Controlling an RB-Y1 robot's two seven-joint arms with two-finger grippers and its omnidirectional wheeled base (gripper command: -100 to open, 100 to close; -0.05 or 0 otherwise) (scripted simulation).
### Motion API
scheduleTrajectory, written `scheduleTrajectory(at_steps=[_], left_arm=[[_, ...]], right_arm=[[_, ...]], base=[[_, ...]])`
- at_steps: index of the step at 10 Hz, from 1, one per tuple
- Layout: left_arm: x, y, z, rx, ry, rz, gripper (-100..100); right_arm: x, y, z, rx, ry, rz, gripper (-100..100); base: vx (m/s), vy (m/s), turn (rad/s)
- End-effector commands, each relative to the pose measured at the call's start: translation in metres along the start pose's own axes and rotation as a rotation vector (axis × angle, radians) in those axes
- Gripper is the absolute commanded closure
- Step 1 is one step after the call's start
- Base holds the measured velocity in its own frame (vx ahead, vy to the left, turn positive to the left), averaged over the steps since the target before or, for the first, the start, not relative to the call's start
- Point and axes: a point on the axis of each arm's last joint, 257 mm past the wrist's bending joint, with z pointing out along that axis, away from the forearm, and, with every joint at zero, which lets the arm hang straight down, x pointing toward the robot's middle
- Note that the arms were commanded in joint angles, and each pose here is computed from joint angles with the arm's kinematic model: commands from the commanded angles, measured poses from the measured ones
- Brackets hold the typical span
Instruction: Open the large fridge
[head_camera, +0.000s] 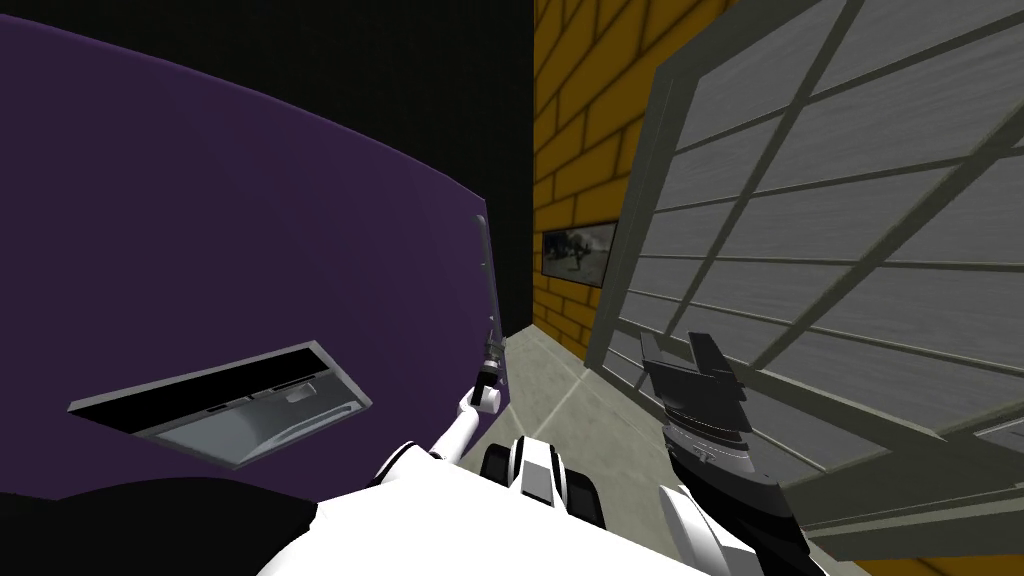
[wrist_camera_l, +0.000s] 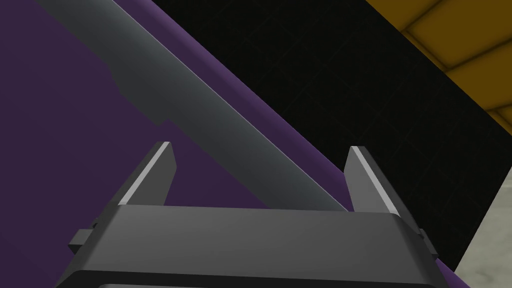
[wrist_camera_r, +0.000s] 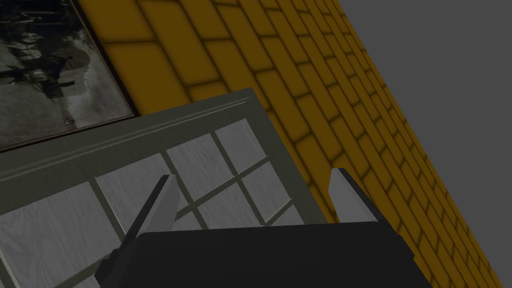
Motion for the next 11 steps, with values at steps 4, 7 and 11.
scheduleTrajectory(at_steps=[4,7,11], left_arm=[[-0.040,-0.021,-0.004,0.037,-0.029,0.017,100],[-0.007,0.001,0.001,-0.003,0.023,-0.014,100],[0.039,0.033,0.000,-0.065,0.093,-0.048,100]], right_arm=[[0.000,0.000,0.000,0.000,0.000,0.000,0],[0.000,0.000,0.000,0.000,0.000,0.000,0],[0.000,0.000,0.000,0.000,0.000,0.000,0]], base=[[-0.055,-0.043,-0.105],[-0.158,0.031,-0.039],[-0.254,0.025,-0.055]])
